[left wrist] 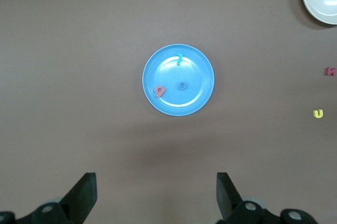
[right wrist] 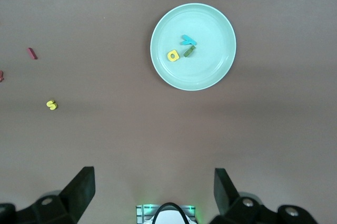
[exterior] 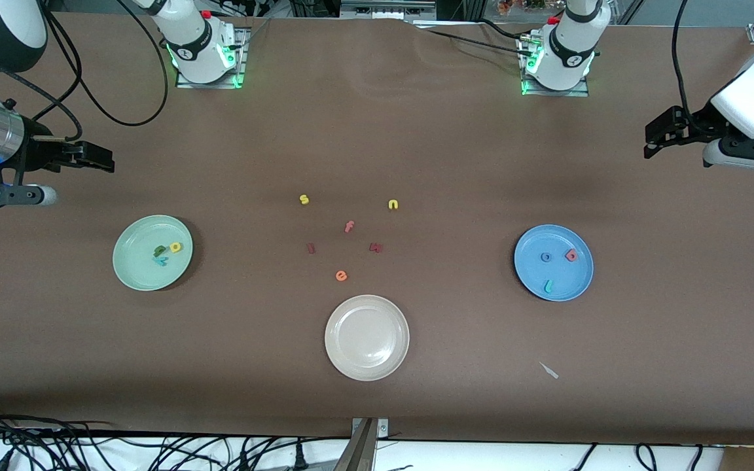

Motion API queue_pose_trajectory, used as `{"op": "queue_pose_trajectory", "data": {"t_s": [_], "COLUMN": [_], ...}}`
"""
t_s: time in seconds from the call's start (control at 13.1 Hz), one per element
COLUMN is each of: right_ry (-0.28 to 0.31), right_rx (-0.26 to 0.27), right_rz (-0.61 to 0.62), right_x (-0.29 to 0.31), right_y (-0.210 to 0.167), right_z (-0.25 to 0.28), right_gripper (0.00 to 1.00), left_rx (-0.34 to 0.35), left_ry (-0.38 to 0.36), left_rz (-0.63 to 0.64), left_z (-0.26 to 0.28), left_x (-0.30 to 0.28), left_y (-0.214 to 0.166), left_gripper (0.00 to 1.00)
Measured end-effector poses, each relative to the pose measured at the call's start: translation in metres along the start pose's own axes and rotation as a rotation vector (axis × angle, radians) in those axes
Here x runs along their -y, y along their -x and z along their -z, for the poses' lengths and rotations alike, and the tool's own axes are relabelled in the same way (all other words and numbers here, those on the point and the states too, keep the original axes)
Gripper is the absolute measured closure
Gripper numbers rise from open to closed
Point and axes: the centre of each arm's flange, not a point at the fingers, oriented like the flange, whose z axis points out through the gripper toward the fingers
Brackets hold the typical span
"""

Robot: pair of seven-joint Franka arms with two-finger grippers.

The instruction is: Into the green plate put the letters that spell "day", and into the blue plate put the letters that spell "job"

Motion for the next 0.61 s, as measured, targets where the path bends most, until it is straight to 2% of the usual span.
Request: {"op": "queue_pose_trajectory", "data": {"t_s": [0.61], "right_ry": [0.0], "right_rx": [-0.009], "right_rz": [0.0], "right_x": [-0.0001], "right_y": [0.0003], "right_z": [0.004], "right_gripper": [0.0], "left_rx": [0.015], "left_ry": [0.001], "left_rz": [0.009], "left_z": [0.0083], "left_x": [0.0048], "left_y": [0.0041], "left_gripper": [0.0]}}
